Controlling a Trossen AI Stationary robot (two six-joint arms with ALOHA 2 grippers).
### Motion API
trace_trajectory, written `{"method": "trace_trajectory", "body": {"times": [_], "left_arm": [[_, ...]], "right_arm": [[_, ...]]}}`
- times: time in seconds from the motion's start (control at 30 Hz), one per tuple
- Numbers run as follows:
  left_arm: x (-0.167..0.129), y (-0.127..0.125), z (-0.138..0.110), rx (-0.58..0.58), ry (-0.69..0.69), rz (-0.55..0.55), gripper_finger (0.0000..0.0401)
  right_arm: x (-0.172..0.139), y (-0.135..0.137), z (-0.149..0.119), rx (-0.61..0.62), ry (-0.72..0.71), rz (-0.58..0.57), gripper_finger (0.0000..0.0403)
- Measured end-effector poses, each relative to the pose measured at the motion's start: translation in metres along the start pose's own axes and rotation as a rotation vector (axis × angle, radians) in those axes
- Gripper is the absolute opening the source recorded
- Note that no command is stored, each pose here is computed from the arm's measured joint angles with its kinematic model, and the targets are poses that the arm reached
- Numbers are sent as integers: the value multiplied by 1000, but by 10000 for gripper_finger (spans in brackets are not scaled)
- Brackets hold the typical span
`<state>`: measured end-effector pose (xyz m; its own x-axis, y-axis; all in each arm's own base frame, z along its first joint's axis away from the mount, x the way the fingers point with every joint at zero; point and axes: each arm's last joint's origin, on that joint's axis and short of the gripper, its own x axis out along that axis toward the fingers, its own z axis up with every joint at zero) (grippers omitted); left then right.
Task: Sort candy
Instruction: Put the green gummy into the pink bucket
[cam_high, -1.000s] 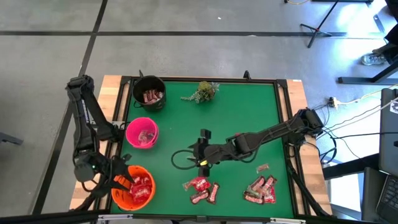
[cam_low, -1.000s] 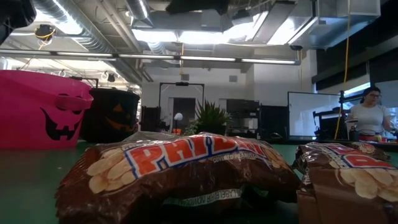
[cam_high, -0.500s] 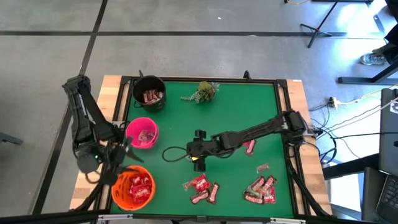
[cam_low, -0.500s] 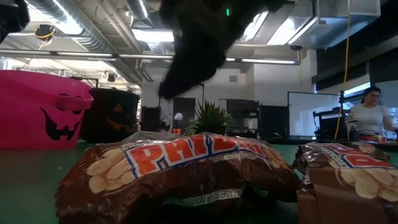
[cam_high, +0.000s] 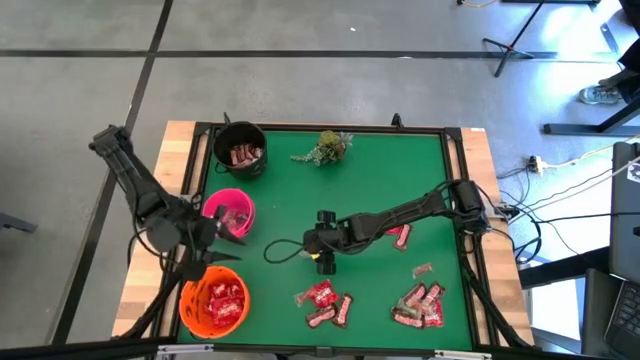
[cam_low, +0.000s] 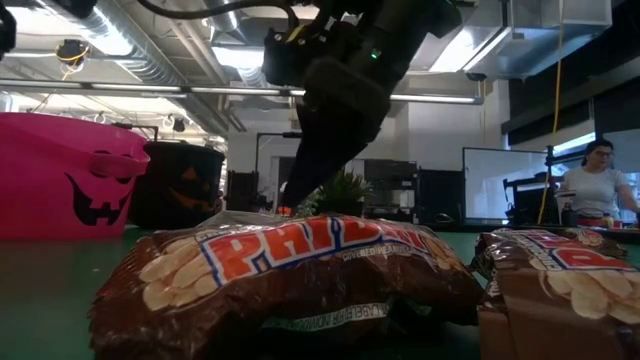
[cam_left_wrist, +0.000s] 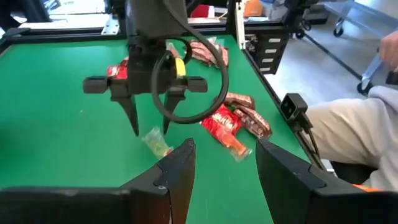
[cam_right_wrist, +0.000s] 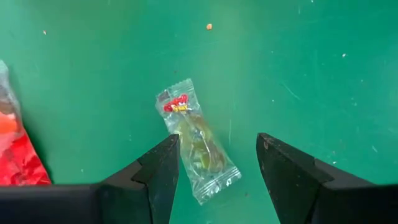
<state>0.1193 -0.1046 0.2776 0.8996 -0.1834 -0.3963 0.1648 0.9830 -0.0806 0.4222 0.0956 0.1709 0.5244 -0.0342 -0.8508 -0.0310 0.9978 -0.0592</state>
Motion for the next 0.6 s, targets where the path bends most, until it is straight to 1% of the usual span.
{"method": "trace_trajectory", "body": {"times": [0.33,0.53,0.6], "left_arm": [[18,15,-6,-39,-14,-22,157],[25,21,-8,-44,-46,-43,157],[27,22,-10,-47,-44,-51,157]], "right_arm": [[0,-1,0,13,10,41,211],[17,2,-7,9,47,74,211],[24,3,-12,5,88,72,211]]}}
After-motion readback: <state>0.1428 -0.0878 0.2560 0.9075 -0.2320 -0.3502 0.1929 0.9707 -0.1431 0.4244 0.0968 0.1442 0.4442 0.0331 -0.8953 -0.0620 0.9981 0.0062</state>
